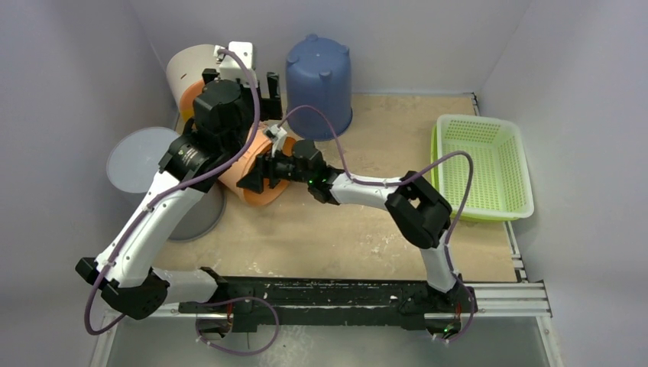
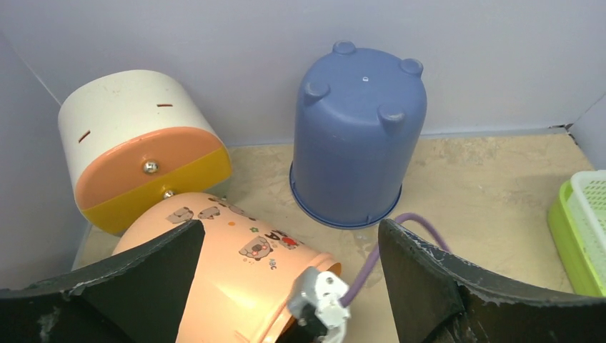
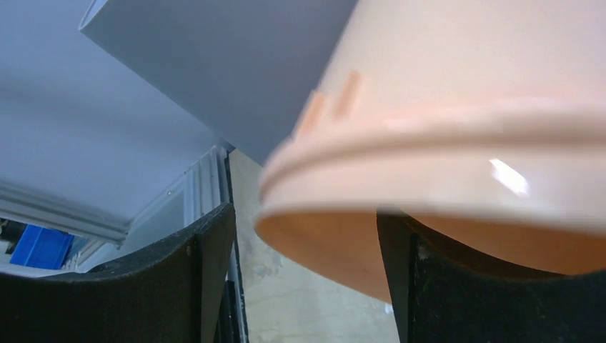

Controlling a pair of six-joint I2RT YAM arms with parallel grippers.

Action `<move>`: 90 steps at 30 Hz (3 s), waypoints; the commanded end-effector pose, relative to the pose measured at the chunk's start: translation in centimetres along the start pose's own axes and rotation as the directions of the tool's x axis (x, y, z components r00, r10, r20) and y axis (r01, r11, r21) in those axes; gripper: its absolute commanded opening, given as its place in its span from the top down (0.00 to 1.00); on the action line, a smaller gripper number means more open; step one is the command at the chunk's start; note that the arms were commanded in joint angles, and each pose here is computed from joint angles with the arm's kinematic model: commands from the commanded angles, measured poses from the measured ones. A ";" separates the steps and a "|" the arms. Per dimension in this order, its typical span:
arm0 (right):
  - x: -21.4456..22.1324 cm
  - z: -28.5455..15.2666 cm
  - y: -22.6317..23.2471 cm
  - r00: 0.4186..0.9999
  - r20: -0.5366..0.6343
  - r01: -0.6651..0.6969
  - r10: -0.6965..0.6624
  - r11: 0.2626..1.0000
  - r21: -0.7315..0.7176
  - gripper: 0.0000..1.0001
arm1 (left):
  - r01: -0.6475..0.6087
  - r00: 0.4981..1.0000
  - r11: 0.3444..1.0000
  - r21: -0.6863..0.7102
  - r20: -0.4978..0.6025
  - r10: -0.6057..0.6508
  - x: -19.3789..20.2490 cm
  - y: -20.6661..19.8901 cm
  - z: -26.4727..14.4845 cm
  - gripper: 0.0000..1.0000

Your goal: Turn the large container upside down

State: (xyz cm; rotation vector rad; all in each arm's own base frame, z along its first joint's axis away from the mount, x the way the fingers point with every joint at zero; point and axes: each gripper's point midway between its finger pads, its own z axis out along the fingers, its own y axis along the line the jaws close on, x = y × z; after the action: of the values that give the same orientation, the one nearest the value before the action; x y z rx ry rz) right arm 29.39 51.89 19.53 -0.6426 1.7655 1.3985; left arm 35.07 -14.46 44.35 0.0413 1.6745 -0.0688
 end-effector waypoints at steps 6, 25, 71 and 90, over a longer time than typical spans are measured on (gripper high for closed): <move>-1.3 2.8 2.4 0.998 0.058 0.028 -0.026 0.998 -0.050 0.32 | 0.043 0.998 0.999 -0.005 0.036 -0.043 -1.0 1.3 -2.2 0.12; 0.7 -2.2 -2.7 0.993 0.095 0.045 -0.069 0.971 0.234 1.00 | 0.036 0.999 0.999 -0.012 0.029 -0.036 -0.9 1.7 -2.5 0.12; 1.8 -19.0 8.3 0.978 0.207 0.074 0.011 0.915 -0.396 1.00 | 0.007 1.000 1.000 0.010 0.018 -0.007 -4.2 0.0 -1.1 0.12; 8.1 -23.9 -0.6 0.973 0.144 -0.139 0.183 0.952 -0.273 1.00 | -0.036 0.999 0.999 0.002 -0.012 0.036 -3.2 -1.9 -0.2 0.12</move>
State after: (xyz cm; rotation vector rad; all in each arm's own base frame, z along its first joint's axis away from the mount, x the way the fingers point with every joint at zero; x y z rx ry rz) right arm 21.04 29.49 12.44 -0.4908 1.6996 1.6205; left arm 35.36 -16.16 44.95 0.0925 1.7455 -0.0355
